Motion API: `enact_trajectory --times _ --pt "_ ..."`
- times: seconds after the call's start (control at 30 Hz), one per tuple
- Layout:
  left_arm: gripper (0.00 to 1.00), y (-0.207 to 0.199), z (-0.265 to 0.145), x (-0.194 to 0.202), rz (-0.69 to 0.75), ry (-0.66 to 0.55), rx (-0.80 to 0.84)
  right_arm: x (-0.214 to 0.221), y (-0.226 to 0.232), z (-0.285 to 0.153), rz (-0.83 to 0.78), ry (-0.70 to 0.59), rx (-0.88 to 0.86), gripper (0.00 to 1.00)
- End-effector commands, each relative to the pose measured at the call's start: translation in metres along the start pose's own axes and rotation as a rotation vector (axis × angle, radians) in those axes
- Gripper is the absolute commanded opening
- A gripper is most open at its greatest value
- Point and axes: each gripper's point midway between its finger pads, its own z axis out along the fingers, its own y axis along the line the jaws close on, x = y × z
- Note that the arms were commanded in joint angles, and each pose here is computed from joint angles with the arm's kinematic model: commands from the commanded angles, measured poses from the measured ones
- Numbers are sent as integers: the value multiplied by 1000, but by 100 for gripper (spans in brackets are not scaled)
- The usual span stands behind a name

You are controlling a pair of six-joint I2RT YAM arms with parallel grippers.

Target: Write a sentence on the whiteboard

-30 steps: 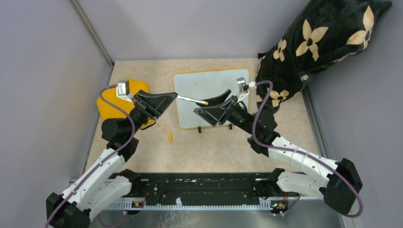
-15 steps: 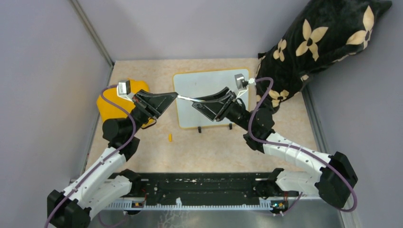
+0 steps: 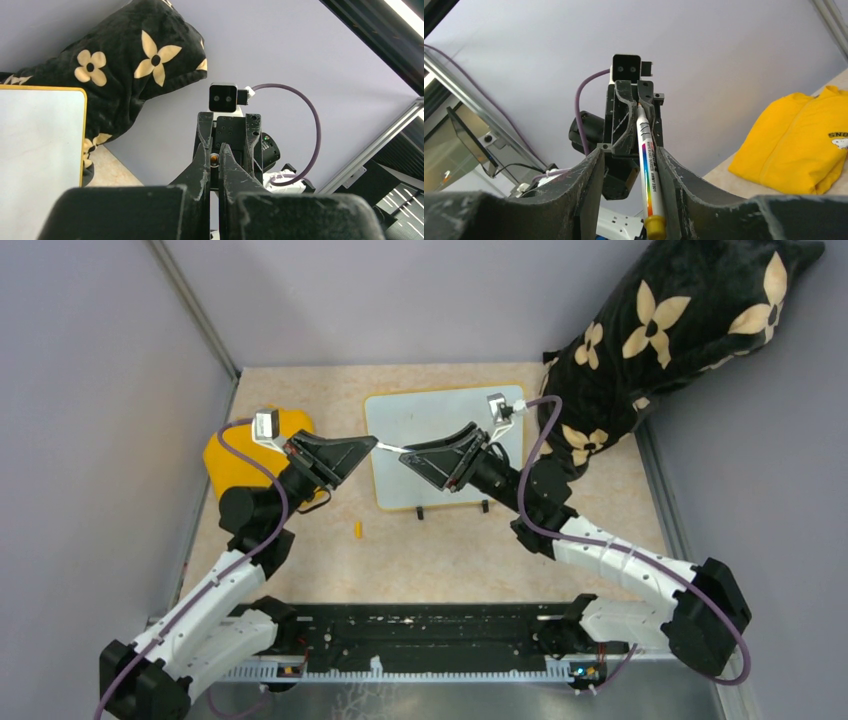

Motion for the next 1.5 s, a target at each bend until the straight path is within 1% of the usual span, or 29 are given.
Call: enact_trajectory --times 0.0,0.17,0.4,0.73,1.27,1.33,1.47 --pt "0 -4 1 0 36 18 3 -26 24 6 -51 -54 -43 40" --pt "0 -1 0 2 38 20 -7 -26 23 6 -55 -57 -38 32" --pt "0 3 -1 4 33 22 -20 -27 25 5 -52 -65 -56 27" --pt "0 9 -3 7 14 25 -30 -30 28 4 -34 -92 -73 30" --pt "0 15 -6 11 6 30 -45 -28 27 4 -25 -96 -82 19" --pt "0 15 -6 11 5 32 -46 -29 26 3 -19 -101 -80 19" --pt "0 17 -7 12 4 34 -51 -29 26 3 -12 -110 -78 22"
